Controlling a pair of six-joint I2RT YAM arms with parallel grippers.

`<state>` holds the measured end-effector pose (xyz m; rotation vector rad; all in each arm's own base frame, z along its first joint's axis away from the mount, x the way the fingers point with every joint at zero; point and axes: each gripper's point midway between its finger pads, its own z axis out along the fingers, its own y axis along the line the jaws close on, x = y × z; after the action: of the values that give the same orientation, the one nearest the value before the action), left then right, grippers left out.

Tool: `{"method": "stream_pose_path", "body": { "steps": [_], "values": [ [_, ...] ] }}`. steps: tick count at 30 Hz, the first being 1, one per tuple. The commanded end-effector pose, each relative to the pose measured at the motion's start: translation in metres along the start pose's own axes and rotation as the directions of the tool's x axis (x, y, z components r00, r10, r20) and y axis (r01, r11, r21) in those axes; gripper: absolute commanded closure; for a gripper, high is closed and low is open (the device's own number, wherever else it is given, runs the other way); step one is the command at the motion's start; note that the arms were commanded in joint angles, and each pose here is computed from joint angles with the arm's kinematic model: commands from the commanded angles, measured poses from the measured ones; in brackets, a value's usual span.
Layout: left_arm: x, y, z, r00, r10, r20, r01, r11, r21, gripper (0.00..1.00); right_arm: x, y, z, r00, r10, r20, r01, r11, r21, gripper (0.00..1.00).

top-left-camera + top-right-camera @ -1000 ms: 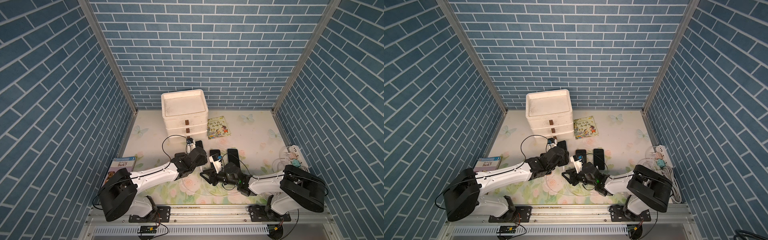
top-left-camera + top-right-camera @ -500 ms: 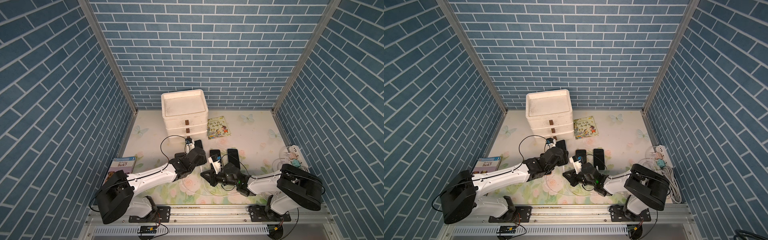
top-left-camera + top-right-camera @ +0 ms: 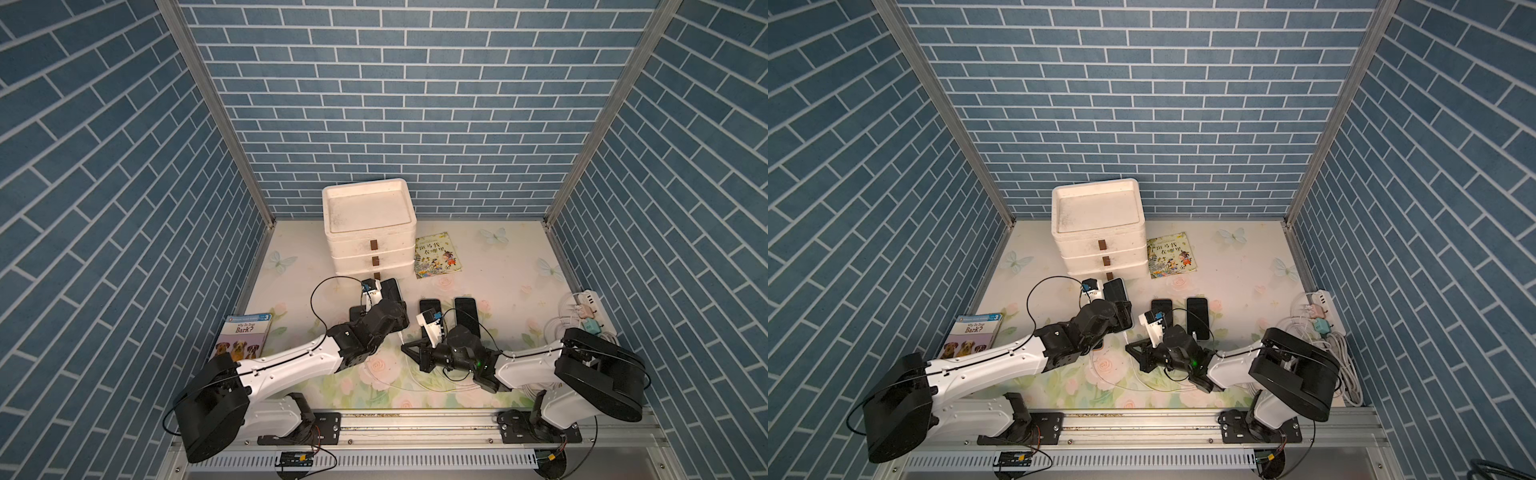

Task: Unplug the charging cable from the phone
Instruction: Remove the charging cable from the phone.

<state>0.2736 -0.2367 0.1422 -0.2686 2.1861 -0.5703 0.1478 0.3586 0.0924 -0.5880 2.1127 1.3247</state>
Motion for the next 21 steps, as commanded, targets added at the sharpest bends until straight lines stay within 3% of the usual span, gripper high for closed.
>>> {"method": "stream_pose_path", "body": {
  "steps": [1, 15, 21],
  "values": [
    [-0.030, -0.013, -0.011, 0.990, -0.071, 0.121, 0.065, 0.996, 0.054, 1.00, 0.004, 0.002, -0.001, 0.999, -0.030, -0.019, 0.030, 1.000, 0.002, 0.97],
    [-0.037, -0.006, -0.016, 0.986, -0.064, 0.153, 0.062, 0.998, 0.017, 1.00, 0.012, -0.009, 0.001, 0.998, -0.042, -0.056, 0.045, 0.997, 0.059, 0.95],
    [-0.022, 0.008, -0.004, 0.995, 0.007, 0.097, 0.001, 0.997, -0.081, 1.00, 0.020, -0.018, 0.007, 0.996, -0.030, -0.088, 0.037, 0.996, 0.083, 0.69]
  ]
}}
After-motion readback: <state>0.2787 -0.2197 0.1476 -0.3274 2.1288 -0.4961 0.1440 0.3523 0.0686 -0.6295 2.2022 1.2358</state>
